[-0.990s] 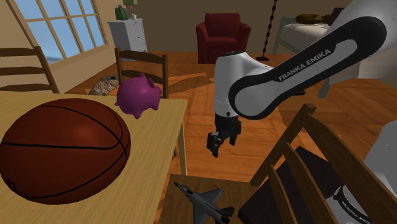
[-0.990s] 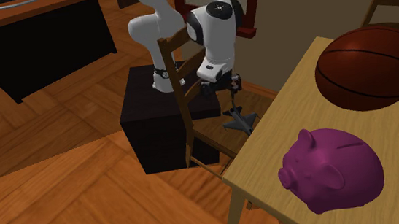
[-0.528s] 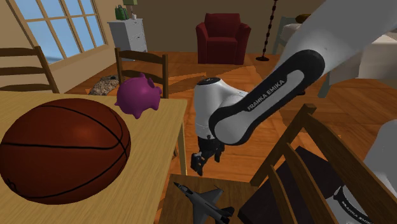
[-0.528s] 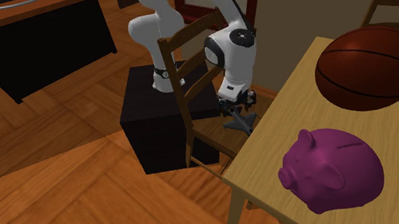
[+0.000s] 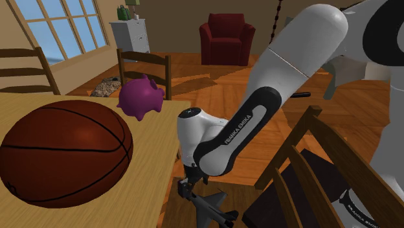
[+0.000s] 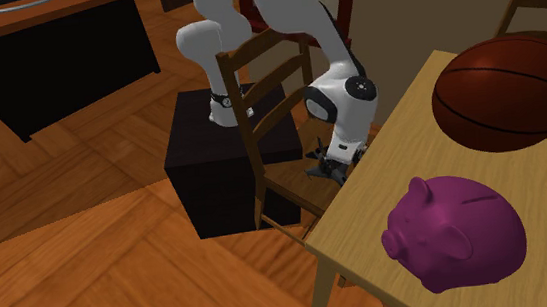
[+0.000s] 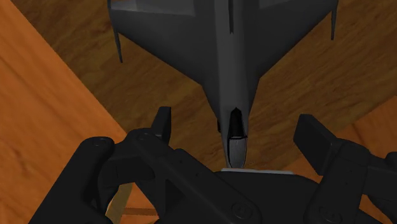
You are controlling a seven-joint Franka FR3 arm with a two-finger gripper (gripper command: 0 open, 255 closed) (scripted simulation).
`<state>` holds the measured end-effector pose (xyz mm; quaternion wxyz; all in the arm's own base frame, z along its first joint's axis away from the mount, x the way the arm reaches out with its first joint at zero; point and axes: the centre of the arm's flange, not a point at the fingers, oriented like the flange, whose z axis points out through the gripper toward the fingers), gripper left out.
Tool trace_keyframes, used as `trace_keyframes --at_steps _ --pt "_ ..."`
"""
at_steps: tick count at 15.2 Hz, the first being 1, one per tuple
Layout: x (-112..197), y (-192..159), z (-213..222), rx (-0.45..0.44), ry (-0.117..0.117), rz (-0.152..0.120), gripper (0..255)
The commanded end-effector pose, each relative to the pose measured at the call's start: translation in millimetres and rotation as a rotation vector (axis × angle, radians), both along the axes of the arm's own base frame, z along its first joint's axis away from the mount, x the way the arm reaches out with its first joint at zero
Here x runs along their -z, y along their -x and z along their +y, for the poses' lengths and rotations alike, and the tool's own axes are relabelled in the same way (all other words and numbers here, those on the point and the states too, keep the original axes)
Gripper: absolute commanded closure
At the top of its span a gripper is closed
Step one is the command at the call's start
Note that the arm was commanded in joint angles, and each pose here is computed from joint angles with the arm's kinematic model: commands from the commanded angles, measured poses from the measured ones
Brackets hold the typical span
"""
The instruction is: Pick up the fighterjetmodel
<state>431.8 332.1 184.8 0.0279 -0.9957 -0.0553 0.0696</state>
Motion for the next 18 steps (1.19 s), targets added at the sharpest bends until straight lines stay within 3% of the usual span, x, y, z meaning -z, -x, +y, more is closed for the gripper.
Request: trace_keyframes --at_steps 1,9,10,18 --pt "14.3 -0.6 7.2 -0.006 -0.001 0.003 0" --pt "49.0 -0.5 7.2 -0.006 -0.001 0.003 0" --pt "49.2 -0.3 6.4 -0.006 -0.001 0.002 255" --pt "49.2 0.5 6.7 -0.006 -0.001 0.003 255"
